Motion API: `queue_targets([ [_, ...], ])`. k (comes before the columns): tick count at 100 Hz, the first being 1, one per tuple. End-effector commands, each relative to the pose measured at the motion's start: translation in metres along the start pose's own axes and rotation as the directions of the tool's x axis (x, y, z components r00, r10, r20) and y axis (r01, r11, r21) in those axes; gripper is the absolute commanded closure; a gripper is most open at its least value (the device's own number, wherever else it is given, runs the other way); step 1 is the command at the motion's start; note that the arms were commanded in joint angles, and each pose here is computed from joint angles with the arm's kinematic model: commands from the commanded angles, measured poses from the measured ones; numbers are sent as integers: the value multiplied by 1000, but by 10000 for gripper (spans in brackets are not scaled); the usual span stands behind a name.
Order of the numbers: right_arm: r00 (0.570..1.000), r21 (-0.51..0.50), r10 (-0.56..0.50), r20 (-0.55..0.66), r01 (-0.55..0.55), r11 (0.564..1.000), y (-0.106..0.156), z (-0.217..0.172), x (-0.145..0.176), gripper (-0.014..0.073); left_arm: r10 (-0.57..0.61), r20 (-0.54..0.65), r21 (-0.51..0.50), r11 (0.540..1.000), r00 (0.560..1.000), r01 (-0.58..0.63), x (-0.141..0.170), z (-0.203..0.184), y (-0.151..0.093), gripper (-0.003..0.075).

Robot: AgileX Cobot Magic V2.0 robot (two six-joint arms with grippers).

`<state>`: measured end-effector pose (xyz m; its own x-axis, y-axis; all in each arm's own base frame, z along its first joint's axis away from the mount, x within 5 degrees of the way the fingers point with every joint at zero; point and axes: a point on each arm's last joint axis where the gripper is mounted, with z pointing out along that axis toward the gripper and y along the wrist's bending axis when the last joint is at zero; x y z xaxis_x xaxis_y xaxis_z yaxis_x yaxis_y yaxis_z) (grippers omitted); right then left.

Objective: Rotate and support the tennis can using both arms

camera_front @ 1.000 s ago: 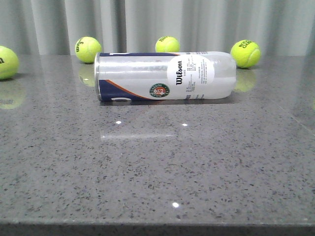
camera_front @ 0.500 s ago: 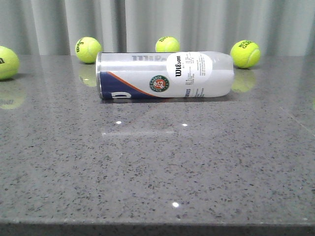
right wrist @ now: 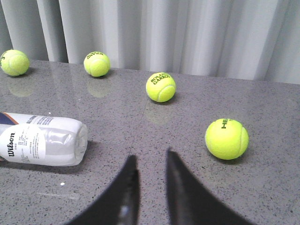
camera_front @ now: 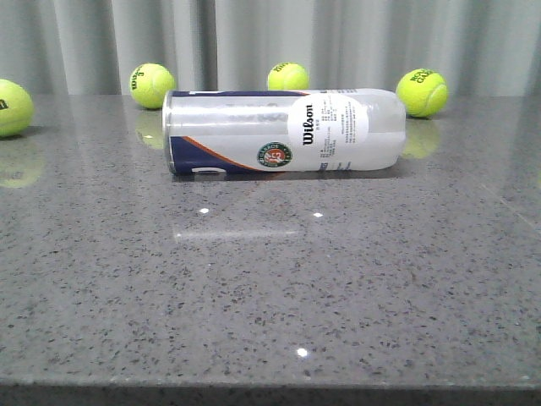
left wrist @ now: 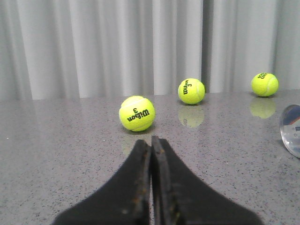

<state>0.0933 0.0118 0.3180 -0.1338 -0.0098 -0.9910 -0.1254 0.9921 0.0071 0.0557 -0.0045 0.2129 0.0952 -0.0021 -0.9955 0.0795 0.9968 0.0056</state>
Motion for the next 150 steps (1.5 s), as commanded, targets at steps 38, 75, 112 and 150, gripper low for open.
queue_targets([
  [38,994,11,-3,106,2,1000,-1,-3,-16,663,-12,68,-2,1000,998,12,5,-2,0,741],
  [75,994,11,-3,106,2,1000,-1,-3,-16,663,-94,137,5,996,986,95,-24,-5,1,741],
  [112,994,11,-3,106,2,1000,-1,-3,-16,663,-200,-110,28,979,974,204,-114,28,-4,741],
  [150,994,11,-3,106,2,1000,-1,-3,-16,663,-131,-523,14,987,842,162,-165,123,-8,741],
])
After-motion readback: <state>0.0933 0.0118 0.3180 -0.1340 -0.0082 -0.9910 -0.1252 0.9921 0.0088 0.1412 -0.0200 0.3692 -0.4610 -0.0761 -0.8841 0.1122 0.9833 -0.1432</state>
